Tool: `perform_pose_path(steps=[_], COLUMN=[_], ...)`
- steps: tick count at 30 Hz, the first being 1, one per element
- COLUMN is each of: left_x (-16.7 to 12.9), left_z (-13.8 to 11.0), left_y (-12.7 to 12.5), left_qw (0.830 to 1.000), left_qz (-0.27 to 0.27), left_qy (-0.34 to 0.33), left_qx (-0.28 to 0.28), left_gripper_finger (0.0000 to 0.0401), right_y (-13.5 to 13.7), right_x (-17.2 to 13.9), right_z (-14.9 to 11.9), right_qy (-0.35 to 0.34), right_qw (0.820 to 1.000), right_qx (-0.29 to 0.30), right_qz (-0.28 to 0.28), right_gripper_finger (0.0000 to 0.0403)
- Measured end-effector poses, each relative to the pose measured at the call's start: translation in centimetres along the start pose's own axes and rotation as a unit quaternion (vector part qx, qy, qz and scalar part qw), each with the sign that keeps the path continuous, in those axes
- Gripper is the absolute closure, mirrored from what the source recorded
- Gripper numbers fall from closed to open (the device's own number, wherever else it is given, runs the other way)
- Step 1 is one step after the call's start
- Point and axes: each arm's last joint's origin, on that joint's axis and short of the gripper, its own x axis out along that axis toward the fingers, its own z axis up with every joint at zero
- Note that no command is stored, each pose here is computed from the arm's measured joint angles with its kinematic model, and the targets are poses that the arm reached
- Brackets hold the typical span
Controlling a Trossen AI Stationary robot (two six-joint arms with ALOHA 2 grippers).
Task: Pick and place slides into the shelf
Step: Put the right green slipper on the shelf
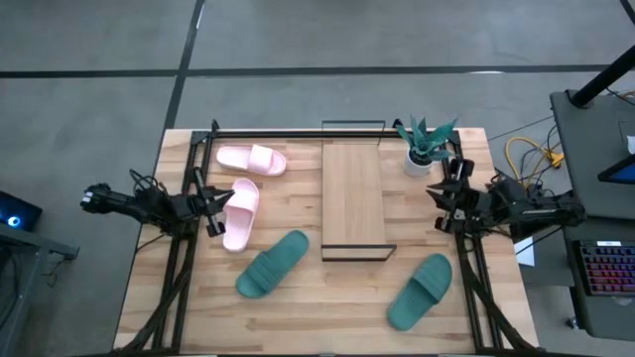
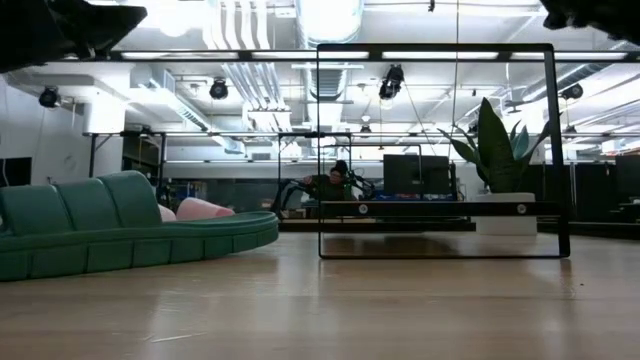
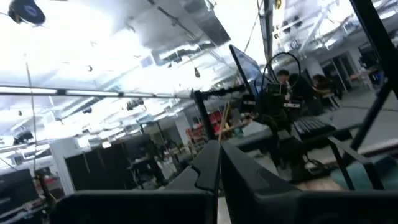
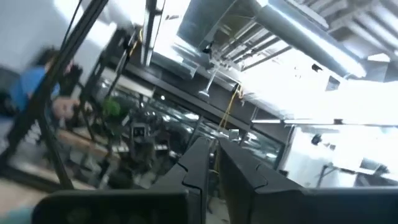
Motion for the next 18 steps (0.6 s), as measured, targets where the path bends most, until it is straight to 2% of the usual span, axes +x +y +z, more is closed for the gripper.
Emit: perform_pose_path(steps=[4,8,11,15,18], left_x=[0.0,0.0,0.1,0.2,0.2], left_z=[0.1,0.0,-0.1,-0.2,-0.2], left_y=[0.1,0.1,0.1,0.0,-0.1], left_qw=[1.000,1.000,1.000,1.000,1.000], left_qz=[0.004,0.014,0.019,0.016,0.013], left_qy=[-0.006,0.005,0.013,0.018,0.021], left_qx=[-0.004,-0.002,0.000,0.003,0.005], left_gripper_finger=[0.0401,0.0396,0.0376,0.0344,0.0328], right_y=[-0.3,0.0,0.1,-0.2,-0.4], right_x=[1.0,2.4,3.6,5.4,6.7], right_z=[0.6,0.4,0.3,0.9,1.4], right_qy=[0.020,0.095,0.150,0.194,0.221], right_qw=[0.999,0.994,0.986,0.978,0.972], right_qx=[0.033,0.036,0.039,0.015,0.023], right_qz=[0.010,0.047,0.060,0.073,0.082], right_gripper_finger=[0.0374,0.0359,0.0337,0.0302,0.0284])
